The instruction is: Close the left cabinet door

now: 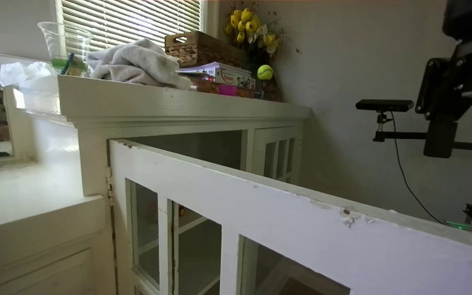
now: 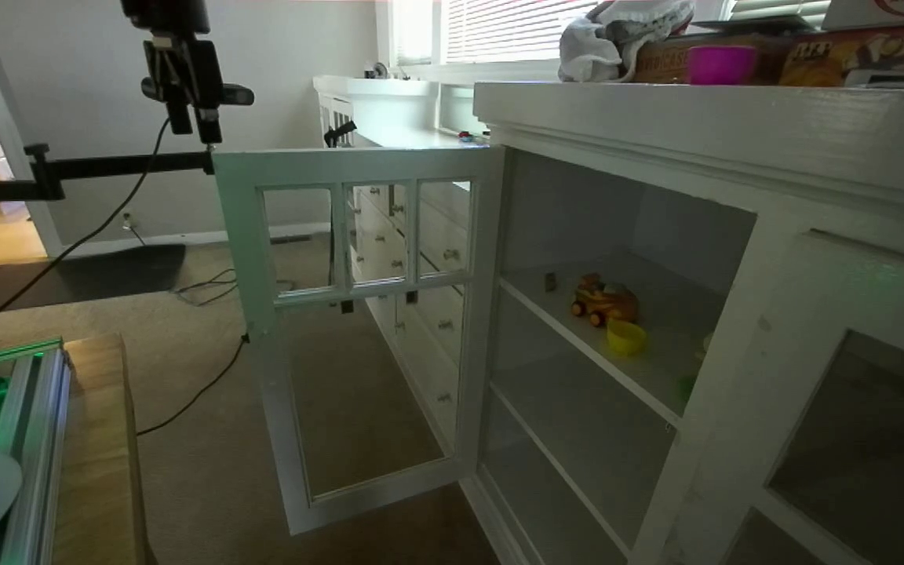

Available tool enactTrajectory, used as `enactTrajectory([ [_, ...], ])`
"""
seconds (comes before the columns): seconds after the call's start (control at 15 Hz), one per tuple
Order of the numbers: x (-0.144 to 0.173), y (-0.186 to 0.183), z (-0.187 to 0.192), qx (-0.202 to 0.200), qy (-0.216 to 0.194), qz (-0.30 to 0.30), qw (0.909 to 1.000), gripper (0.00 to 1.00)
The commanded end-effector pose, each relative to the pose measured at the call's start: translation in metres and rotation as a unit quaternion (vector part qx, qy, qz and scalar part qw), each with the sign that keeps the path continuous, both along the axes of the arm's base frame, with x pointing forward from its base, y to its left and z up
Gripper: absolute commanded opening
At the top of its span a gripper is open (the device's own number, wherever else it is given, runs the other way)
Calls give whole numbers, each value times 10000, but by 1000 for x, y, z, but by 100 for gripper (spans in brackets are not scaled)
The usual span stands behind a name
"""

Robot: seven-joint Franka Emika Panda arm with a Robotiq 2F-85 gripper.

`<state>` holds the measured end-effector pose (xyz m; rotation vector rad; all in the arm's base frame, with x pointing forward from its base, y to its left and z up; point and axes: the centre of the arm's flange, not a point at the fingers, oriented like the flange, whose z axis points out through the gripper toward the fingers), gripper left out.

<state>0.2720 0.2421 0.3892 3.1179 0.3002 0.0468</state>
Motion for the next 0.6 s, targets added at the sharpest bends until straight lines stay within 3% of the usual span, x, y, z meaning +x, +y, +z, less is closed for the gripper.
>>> enactTrajectory([
  [0.0, -2, 39, -6, 258, -77, -114, 9996, 100],
  [0.53, 12, 65, -17, 509, -199, -280, 9981, 100],
])
